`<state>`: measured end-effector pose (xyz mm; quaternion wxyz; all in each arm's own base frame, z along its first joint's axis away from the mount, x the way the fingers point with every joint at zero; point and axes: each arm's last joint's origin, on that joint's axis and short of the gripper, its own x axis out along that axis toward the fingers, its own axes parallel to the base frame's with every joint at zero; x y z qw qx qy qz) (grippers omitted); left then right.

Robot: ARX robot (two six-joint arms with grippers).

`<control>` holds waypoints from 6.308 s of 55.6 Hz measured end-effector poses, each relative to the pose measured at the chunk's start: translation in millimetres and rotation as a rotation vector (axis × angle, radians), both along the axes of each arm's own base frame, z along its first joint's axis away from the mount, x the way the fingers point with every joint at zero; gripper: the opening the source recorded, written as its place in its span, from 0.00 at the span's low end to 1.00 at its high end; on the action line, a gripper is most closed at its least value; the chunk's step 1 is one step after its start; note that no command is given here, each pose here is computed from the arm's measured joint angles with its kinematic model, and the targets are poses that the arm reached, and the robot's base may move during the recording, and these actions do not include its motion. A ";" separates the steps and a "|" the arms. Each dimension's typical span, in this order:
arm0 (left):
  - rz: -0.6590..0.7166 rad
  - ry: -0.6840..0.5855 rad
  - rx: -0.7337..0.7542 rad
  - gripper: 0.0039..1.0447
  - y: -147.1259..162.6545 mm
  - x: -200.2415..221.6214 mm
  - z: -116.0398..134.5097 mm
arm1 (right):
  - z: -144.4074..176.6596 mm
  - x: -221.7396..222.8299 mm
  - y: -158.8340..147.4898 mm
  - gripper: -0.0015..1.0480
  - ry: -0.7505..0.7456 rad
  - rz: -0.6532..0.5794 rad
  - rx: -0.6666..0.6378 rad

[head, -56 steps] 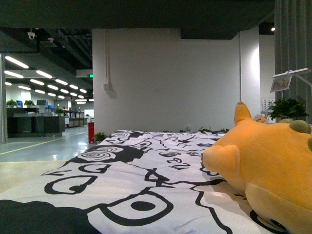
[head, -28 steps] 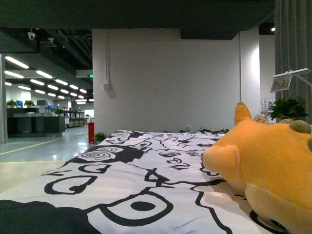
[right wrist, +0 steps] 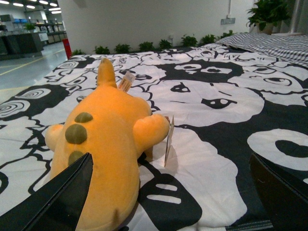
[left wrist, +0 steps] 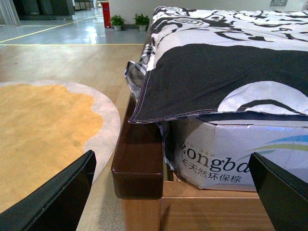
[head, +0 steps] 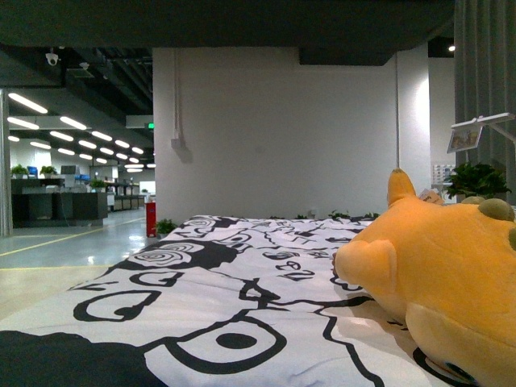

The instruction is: Put away toys

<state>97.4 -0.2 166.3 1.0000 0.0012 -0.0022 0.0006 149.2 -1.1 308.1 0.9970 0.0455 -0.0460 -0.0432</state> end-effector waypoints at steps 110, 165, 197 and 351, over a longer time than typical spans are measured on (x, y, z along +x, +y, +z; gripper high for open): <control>0.000 0.000 0.000 0.94 0.0 0.0 0.0 | 3.7 81.8 2.2 0.94 0.106 -0.015 0.064; 0.000 0.000 0.000 0.94 0.0 0.0 0.0 | -2.3 82.6 55.1 0.94 0.114 0.058 0.067; 0.000 0.000 0.000 0.94 0.0 0.0 0.0 | -26.4 94.6 69.3 0.94 0.117 0.069 0.044; 0.000 0.000 0.000 0.94 0.0 0.0 0.0 | -32.1 -43.9 -41.7 0.06 -0.078 0.253 0.262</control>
